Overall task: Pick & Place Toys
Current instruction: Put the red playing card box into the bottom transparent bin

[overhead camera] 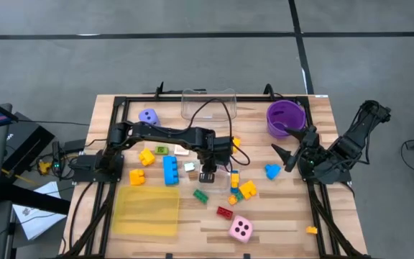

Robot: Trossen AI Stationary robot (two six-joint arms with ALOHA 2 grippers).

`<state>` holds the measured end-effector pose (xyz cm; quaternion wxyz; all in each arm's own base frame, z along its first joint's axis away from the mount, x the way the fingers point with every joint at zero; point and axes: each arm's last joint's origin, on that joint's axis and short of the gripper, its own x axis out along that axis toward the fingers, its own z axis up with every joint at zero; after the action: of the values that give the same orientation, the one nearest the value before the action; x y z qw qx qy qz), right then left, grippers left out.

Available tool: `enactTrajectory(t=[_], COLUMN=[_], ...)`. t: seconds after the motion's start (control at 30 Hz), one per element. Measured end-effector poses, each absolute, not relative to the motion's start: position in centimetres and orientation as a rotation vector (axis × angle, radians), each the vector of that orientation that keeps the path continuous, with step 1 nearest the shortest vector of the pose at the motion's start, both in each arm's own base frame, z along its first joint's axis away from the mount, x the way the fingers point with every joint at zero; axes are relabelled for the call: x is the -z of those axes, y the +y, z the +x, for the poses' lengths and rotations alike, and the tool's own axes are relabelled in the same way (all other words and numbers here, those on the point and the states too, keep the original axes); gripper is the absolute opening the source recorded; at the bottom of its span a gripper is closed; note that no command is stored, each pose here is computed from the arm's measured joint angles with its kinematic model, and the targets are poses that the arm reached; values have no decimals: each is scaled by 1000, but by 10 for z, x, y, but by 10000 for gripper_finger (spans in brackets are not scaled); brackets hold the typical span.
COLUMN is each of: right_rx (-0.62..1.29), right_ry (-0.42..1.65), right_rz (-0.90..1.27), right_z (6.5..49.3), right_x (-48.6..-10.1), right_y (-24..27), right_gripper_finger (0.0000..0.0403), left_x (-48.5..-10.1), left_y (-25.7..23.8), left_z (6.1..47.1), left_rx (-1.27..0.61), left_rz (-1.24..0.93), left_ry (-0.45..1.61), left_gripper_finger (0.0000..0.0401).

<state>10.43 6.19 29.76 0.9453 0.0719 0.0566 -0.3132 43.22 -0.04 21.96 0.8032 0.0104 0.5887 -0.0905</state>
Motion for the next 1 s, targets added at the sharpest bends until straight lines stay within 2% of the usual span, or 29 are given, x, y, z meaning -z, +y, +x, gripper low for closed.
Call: enactTrajectory(t=[0.67,1.0], right_rx=[640,640], right_ry=[120,122], right_rz=[136,133], right_z=[104,104], right_x=[-297,-297], right_y=[61,61], right_gripper_finger=[396,395], left_x=[-209,-208], left_y=[3,7], left_z=[430,431], left_rx=[189,189], left_rz=[17,30], left_ry=[1279,1259], left_gripper_finger=[63,87])
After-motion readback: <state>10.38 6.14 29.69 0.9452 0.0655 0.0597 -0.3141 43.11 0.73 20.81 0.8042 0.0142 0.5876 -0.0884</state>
